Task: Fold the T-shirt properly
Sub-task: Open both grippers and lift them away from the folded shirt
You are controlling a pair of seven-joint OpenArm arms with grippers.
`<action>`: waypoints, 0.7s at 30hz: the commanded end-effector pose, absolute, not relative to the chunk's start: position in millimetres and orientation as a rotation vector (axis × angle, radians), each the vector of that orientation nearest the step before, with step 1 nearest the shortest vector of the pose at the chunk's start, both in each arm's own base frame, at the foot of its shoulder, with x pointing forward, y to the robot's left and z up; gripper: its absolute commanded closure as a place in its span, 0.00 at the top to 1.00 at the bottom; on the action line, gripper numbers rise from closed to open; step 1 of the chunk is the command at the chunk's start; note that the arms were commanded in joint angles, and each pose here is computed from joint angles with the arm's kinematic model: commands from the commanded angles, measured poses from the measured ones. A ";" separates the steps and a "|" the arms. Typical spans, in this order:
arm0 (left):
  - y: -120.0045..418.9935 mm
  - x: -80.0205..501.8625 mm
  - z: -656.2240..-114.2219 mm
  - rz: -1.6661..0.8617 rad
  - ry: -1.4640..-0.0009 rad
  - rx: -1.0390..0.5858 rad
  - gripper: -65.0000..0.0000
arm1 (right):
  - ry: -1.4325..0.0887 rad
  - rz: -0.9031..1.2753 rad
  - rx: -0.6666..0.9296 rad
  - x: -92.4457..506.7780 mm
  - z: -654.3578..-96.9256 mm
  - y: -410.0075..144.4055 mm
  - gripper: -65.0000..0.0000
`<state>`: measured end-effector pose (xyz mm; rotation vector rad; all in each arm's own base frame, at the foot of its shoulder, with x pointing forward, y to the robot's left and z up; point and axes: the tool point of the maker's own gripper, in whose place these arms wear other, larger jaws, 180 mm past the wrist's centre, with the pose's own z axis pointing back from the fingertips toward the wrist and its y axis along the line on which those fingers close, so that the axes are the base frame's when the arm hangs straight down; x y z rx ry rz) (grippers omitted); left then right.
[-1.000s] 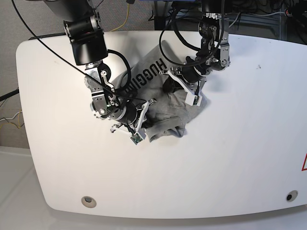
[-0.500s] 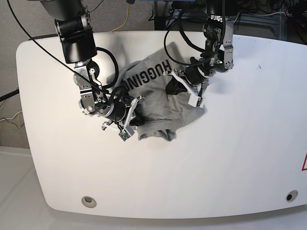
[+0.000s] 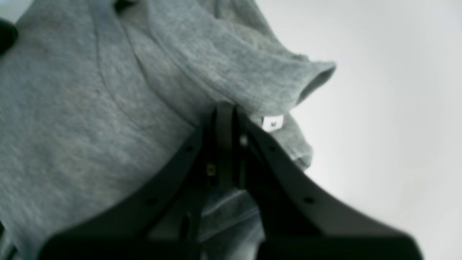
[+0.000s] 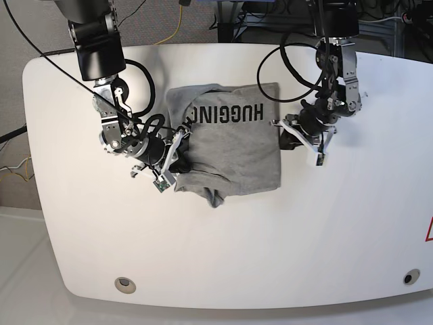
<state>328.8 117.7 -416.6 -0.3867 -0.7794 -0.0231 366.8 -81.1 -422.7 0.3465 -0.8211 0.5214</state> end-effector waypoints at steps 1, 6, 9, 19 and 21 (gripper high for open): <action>124.8 344.8 -400.5 -0.037 -0.828 -0.374 0.02 | -0.677 0.536 0.234 344.0 -452.2 -106.7 0.00; 131.7 352.1 -394.0 -0.047 -0.845 -0.358 0.02 | -0.663 0.503 0.209 332.5 -459.4 -114.5 0.00; 131.5 352.3 -393.5 -0.049 -0.847 -0.359 0.02 | -0.679 0.501 0.211 332.4 -455.4 -111.5 0.00; 110.0 345.5 -395.9 -0.027 -0.802 -0.438 0.02 | -0.773 0.533 0.208 354.0 -420.3 -100.0 0.00; 107.5 346.8 -390.2 -0.018 -0.817 -0.463 0.02 | -0.772 0.541 0.196 359.0 -414.2 -100.3 0.00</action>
